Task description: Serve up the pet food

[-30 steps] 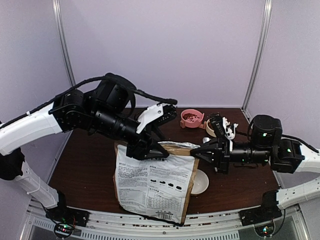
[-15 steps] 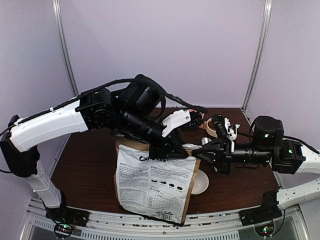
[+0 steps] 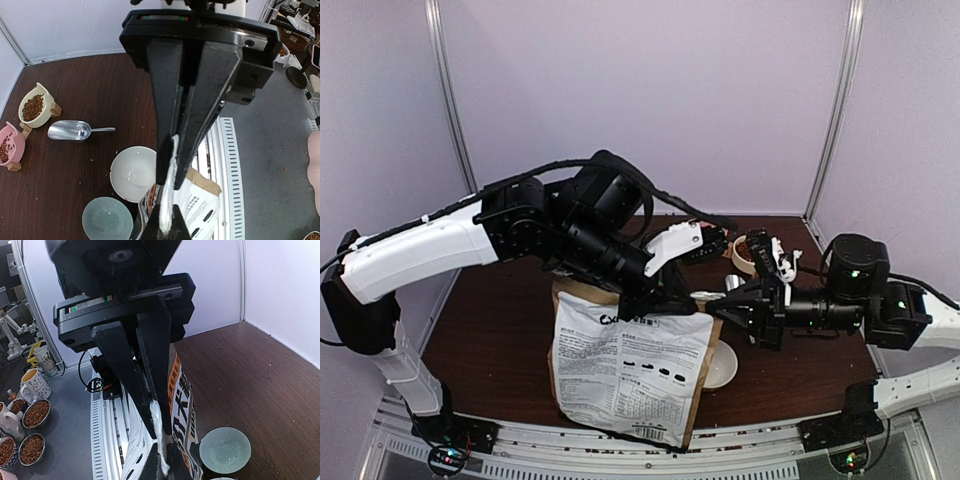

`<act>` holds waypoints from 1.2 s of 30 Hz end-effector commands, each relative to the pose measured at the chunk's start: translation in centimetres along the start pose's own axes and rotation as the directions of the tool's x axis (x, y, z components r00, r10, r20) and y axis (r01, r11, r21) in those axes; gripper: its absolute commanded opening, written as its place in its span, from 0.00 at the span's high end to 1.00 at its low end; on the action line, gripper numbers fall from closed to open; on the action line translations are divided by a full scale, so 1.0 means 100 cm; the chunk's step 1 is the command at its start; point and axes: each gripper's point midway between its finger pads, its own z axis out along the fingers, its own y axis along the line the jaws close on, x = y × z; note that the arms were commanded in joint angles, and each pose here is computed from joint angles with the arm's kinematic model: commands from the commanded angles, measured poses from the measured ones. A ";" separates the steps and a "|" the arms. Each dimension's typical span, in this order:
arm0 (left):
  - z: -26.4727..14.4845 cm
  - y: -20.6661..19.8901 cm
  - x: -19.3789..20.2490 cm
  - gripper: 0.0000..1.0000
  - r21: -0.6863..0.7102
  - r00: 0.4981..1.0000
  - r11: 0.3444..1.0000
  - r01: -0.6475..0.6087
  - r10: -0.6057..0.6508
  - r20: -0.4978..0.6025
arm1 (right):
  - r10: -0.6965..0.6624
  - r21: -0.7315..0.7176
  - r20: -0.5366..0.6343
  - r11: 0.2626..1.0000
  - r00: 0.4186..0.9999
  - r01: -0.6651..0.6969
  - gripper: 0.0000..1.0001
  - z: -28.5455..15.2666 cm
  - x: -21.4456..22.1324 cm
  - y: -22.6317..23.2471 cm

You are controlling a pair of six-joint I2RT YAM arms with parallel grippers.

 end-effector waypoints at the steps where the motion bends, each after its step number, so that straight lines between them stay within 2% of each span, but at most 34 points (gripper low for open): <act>1: -0.012 -0.003 -0.012 0.92 -0.024 0.999 0.999 -0.043 0.043 0.025 | -0.006 0.038 0.080 0.999 0.997 0.003 1.00 -0.010 -0.018 -0.005; 2: -0.015 -0.001 -0.009 0.86 -0.044 0.999 0.998 -0.045 0.045 0.013 | -0.005 0.038 0.081 0.999 0.997 0.002 1.00 -0.010 -0.018 -0.005; 4: -0.021 0.005 -0.003 0.80 -0.084 0.999 0.995 -0.052 0.051 -0.012 | -0.002 0.042 0.083 0.999 0.997 -0.001 1.00 -0.011 -0.017 -0.006; 8: -0.030 0.014 0.011 0.79 -0.140 0.998 0.989 -0.053 0.047 -0.046 | 0.001 0.043 0.086 0.999 0.996 -0.005 1.00 -0.010 -0.017 -0.006; 11: -0.037 0.018 0.016 0.82 -0.159 0.998 0.986 -0.043 0.036 -0.045 | 0.004 0.041 0.085 0.999 0.996 -0.007 1.00 -0.008 -0.017 -0.006; 15: -0.036 0.010 0.013 1.00 -0.113 0.999 0.993 -0.032 0.029 -0.029 | 0.009 0.033 0.090 0.999 0.996 -0.012 1.00 -0.005 -0.019 -0.005; 19: -0.032 0.007 0.009 1.00 -0.085 1.000 0.996 -0.025 0.024 -0.013 | 0.015 0.034 0.076 0.999 0.997 -0.017 0.84 0.002 -0.018 -0.007; 21: -0.030 0.006 0.007 1.00 -0.081 1.000 0.996 -0.025 0.024 -0.004 | 0.018 0.030 0.061 0.999 0.998 -0.020 0.80 0.006 -0.016 -0.006; 27: -0.030 0.006 0.005 1.00 -0.076 1.000 0.997 -0.023 0.023 0.004 | 0.022 0.007 0.051 1.000 0.998 -0.023 0.78 0.016 -0.017 -0.003; 33: -0.030 0.006 0.006 1.00 -0.075 1.000 0.997 -0.021 0.021 0.001 | 0.028 -0.008 0.091 1.000 0.995 -0.028 0.74 0.015 -0.026 0.000; 36: -0.030 0.005 0.006 1.00 -0.075 1.000 0.997 -0.021 0.021 0.003 | 0.027 -0.005 0.090 1.000 0.996 -0.026 0.81 0.016 -0.025 -0.001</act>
